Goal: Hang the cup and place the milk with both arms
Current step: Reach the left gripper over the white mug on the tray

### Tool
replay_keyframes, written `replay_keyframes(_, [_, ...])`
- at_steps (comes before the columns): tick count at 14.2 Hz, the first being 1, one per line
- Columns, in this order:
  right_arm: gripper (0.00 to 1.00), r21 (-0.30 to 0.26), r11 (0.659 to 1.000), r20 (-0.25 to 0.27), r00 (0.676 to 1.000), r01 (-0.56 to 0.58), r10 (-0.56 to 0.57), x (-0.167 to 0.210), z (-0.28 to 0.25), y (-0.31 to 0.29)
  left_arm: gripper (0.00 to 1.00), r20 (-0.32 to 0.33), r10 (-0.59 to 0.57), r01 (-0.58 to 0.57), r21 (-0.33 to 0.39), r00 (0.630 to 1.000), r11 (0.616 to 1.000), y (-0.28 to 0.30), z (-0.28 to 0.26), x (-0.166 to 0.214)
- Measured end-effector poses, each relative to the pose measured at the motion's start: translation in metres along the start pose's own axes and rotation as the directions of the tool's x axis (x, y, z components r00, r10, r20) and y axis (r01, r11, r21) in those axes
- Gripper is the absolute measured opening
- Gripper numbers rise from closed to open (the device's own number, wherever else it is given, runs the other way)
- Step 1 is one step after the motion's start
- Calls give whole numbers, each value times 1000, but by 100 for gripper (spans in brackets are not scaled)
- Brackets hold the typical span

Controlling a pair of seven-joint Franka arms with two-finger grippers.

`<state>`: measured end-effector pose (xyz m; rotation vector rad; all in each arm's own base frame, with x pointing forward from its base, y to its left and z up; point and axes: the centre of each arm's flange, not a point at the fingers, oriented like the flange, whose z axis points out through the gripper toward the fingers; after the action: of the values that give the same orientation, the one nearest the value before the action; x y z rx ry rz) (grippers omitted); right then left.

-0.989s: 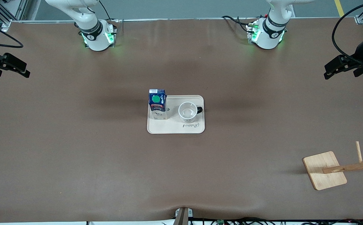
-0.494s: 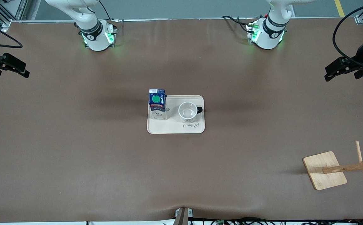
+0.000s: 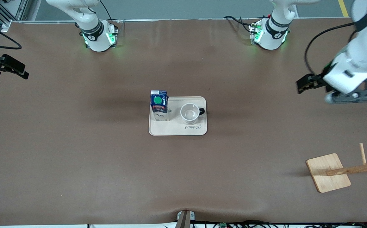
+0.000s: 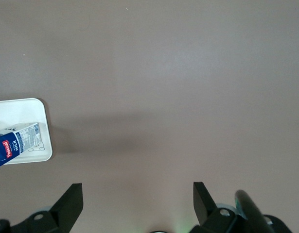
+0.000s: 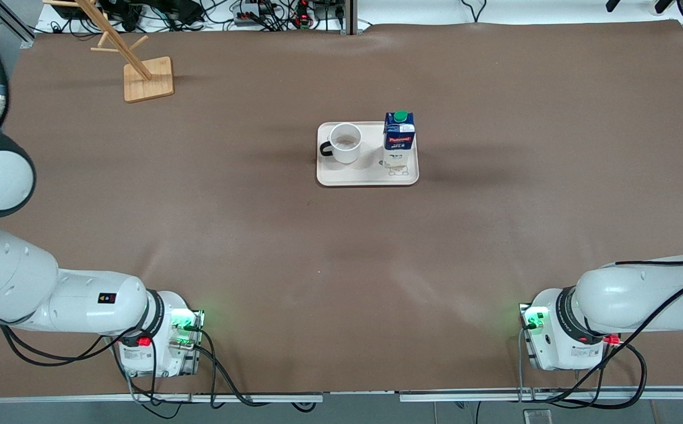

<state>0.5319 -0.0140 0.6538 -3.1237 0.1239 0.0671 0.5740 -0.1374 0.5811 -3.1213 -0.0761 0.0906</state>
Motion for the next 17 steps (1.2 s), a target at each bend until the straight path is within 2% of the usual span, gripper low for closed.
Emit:
replay_keyframes(5, [100,0,1000,1,1000,-2,2,0,0,1,100,25,-65,65,-18,998,998,92,80,23])
replay_keyframes(7, [100,0,1000,1,1000,1,-1,0,0,1,100,22,-128,129,-30,992,991,124,107,28])
replay_keyframes(11, [100,1,996,10,996,93,-93,3,5,1,100,4,-248,248,-63,969,967,183,139,22])
replay_keyframes(12, [100,2,995,24,994,104,-104,5,11,0,100,9,-283,283,-63,959,957,198,150,18])
replay_keyframes(15, [100,8,992,106,986,128,-128,30,56,-1,100,24,-384,385,-64,923,921,240,179,4])
replay_keyframes(17, [100,14,988,133,979,155,-156,44,78,1,100,32,-440,442,-65,897,895,261,196,-4])
